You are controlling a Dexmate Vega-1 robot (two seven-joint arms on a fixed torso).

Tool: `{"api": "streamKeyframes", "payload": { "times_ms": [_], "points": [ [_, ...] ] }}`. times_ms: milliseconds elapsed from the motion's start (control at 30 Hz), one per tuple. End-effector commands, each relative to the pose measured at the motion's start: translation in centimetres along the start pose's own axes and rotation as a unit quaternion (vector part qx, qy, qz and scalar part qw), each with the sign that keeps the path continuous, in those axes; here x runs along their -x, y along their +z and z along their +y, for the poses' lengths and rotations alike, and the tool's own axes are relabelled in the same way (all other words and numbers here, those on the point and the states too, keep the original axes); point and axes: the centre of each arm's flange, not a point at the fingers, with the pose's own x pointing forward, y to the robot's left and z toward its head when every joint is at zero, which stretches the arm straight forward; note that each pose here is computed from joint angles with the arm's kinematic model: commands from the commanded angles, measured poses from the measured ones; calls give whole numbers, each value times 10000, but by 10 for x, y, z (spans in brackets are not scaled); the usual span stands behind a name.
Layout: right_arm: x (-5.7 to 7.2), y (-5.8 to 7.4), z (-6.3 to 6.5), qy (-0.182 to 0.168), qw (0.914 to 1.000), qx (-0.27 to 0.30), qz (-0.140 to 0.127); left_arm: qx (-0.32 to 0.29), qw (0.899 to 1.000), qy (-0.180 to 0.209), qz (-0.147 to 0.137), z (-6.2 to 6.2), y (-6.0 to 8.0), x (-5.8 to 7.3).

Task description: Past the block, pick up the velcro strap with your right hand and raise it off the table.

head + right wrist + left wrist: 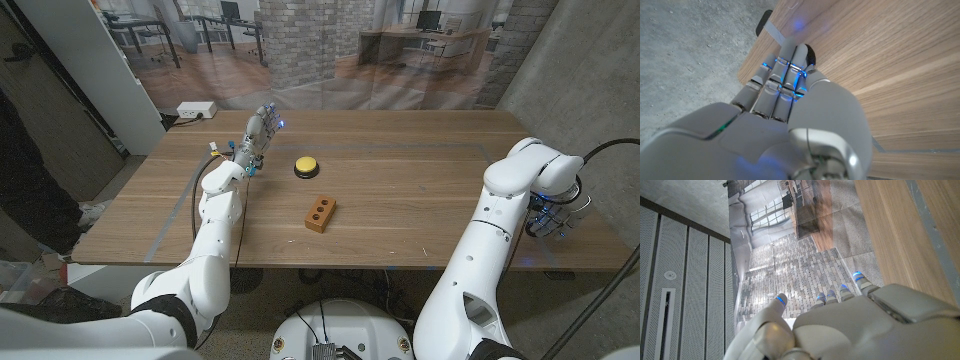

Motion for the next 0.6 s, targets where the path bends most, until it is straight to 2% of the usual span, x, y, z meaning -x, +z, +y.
{"api": "streamKeyframes", "payload": {
  "times_ms": [33,600],
  "points": [
    [11,2,-5,-300,9993,-29,-230,5,10000,6,-19,1,1,2],
    [19,4,-12,-644,9969,-71,-457,-11,10000,14,-47,1,3,5]
  ]
}}
